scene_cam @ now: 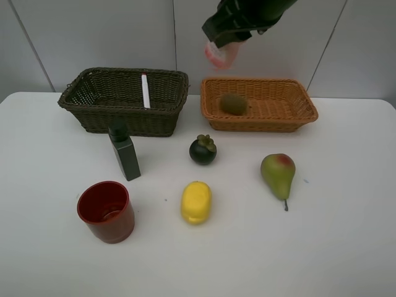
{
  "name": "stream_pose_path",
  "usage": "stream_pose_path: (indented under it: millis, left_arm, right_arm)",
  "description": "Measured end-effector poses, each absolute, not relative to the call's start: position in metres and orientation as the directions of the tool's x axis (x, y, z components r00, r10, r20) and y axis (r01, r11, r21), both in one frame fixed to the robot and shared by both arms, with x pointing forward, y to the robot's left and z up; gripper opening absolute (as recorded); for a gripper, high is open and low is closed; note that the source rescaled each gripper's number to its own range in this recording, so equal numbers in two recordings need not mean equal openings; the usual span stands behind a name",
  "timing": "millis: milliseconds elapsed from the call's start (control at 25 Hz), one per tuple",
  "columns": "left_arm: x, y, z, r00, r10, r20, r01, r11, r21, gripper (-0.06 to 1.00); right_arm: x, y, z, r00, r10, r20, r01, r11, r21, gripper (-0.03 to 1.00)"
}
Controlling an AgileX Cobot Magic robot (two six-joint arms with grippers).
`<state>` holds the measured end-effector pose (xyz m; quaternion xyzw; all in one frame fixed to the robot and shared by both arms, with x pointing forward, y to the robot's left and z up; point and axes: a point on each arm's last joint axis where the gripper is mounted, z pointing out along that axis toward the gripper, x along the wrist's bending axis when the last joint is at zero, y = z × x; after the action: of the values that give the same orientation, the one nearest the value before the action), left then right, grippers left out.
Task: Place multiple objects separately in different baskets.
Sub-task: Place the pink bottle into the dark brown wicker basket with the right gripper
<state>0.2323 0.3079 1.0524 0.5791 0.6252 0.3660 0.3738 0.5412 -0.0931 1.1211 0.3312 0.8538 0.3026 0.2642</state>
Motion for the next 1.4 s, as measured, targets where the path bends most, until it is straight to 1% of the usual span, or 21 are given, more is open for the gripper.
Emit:
stream_pose_path:
  millis: [200, 640, 960, 1240, 1400]
  left_arm:
    - [0.232, 0.308, 1.052, -0.050, 0.998, -0.044, 0.450, 0.061, 0.891, 0.93]
    - [0.232, 0.308, 1.052, -0.050, 0.998, -0.043, 0.450, 0.061, 0.891, 0.93]
    - [0.232, 0.308, 1.052, -0.050, 0.998, -0.043, 0.450, 0.061, 0.891, 0.93]
    - [0.232, 0.308, 1.052, -0.050, 0.998, -0.043, 0.450, 0.061, 0.891, 0.93]
    - [0.232, 0.308, 1.052, -0.050, 0.998, -0.043, 0.450, 0.061, 0.891, 0.93]
  right_arm:
    - [0.556, -0.069, 1.112, -0.650, 0.715, -0.259, 0.288, 0.547, 0.786, 0.22]
    - [0.597, -0.031, 1.058, -0.655, 0.709, -0.260, 0.138, 0.451, 0.882, 0.22]
    - [0.618, -0.012, 1.002, -0.668, 0.700, -0.253, 0.098, 0.420, 0.902, 0.22]
    - [0.627, -0.005, 0.951, -0.684, 0.689, -0.238, 0.136, 0.442, 0.887, 0.22]
    - [0.637, -0.002, 0.930, -0.684, 0.690, -0.235, 0.159, 0.455, 0.876, 0.22]
